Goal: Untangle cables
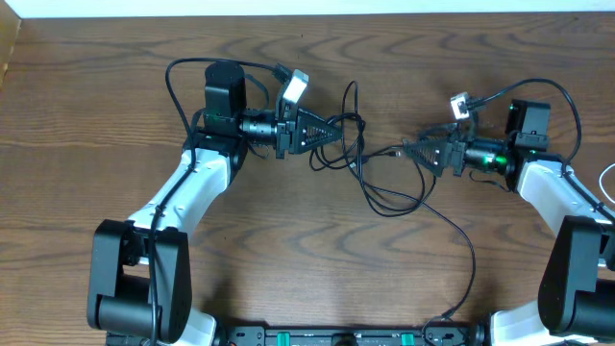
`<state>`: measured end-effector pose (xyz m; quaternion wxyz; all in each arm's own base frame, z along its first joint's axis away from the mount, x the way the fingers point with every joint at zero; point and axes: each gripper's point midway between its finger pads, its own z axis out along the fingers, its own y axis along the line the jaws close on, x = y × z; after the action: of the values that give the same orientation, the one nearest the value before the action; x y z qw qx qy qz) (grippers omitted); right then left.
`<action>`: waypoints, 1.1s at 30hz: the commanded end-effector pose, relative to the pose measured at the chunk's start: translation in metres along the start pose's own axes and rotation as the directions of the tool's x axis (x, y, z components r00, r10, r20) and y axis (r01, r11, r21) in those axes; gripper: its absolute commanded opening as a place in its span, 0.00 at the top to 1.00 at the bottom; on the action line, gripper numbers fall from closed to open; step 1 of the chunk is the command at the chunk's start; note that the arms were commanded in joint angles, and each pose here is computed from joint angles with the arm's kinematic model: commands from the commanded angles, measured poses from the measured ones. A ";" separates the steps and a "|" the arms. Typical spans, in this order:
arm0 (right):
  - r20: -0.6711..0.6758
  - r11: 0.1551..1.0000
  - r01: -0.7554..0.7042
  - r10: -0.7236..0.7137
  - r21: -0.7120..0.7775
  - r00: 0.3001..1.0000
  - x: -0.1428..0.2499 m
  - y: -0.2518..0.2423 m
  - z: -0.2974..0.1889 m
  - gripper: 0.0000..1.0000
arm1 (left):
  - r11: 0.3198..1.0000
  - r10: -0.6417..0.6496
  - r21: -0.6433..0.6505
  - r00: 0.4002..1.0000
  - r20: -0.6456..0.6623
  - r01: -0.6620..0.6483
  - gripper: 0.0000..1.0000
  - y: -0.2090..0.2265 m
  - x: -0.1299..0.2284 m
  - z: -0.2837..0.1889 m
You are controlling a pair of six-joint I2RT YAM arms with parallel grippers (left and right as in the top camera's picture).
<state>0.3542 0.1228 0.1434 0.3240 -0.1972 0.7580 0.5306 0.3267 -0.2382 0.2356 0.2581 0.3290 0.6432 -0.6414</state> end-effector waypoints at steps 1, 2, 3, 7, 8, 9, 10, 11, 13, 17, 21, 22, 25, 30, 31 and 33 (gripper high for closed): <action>0.022 0.976 0.117 -0.115 -0.184 0.993 -0.001 0.036 0.007 0.12 | 1.000 0.022 0.018 1.000 -0.005 -0.022 0.92 -0.007 -0.005 0.002; 0.010 0.974 0.121 -0.122 -0.190 0.993 0.001 0.038 0.012 0.14 | 1.000 0.003 0.019 1.000 -0.007 -0.002 0.92 -0.008 -0.005 0.003; -0.007 0.972 0.126 -0.130 -0.198 0.991 0.004 0.042 0.019 0.16 | 0.999 -0.034 0.020 0.999 -0.008 0.035 0.92 -0.008 -0.005 0.003; -0.070 0.974 0.170 -0.182 -0.152 0.981 0.014 0.040 0.043 0.32 | 0.985 -0.169 0.022 0.986 -0.015 0.169 0.92 -0.009 -0.004 0.005; -0.079 0.973 0.181 -0.193 -0.145 0.978 0.016 0.040 0.047 0.32 | 0.982 -0.186 0.022 0.982 -0.015 0.186 0.92 -0.009 -0.004 0.005; -0.092 0.969 0.198 -0.212 -0.148 0.973 0.018 0.043 0.055 0.32 | 0.978 -0.206 0.021 0.978 -0.016 0.206 0.92 -0.009 -0.004 0.005; -0.099 0.964 0.213 -0.230 -0.156 0.968 0.019 0.046 0.060 0.32 | 0.977 -0.214 0.021 0.977 -0.016 0.214 0.92 -0.009 -0.004 0.005; -0.109 0.962 0.226 -0.244 -0.155 0.964 0.021 0.049 0.067 0.34 | 0.975 -0.219 0.021 0.976 -0.016 0.219 0.92 -0.009 -0.004 0.005; -0.143 0.974 0.212 -0.222 -0.080 0.965 0.023 0.040 0.078 0.35 | 0.975 -0.223 0.021 0.975 -0.016 0.223 0.92 -0.009 -0.004 0.005; -0.176 0.977 0.203 -0.188 0.072 0.966 0.023 0.027 0.100 0.33 | 0.974 -0.223 0.025 0.975 -0.021 0.223 0.92 -0.010 -0.003 0.007; -0.169 0.974 0.222 -0.212 0.041 0.963 0.022 0.039 0.113 0.99 | 0.976 -0.216 0.032 0.976 -0.031 0.217 0.92 -0.012 -0.002 0.012; -0.173 0.978 0.205 -0.194 0.046 0.966 0.023 0.039 0.112 0.99 | 0.976 -0.213 0.032 0.977 -0.030 0.213 0.92 -0.012 -0.002 0.011; -0.236 0.991 0.098 -0.074 0.094 0.969 0.043 0.031 0.107 0.99 | 0.982 -0.188 0.002 0.982 -0.001 0.188 0.92 -0.006 -0.008 0.007; -0.359 0.961 -0.050 0.149 0.271 0.921 0.088 0.009 0.084 0.99 | 0.947 -0.171 -0.240 0.968 0.181 0.212 0.92 0.043 -0.031 -0.025; -0.389 0.942 -0.086 0.216 0.324 0.896 0.102 0.004 0.073 0.99 | 0.899 -0.169 -0.354 0.949 0.267 0.260 0.92 0.067 -0.038 -0.047; -0.392 0.940 -0.114 0.241 0.322 0.888 0.104 0.006 0.066 0.99 | 0.807 -0.207 -0.461 0.907 0.367 0.370 0.92 0.095 -0.037 -0.073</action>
<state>0.3051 0.2224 0.1003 0.1674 -0.2294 0.8485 0.4465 0.3629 -0.2297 0.2053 0.2180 0.1589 0.7412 -0.6146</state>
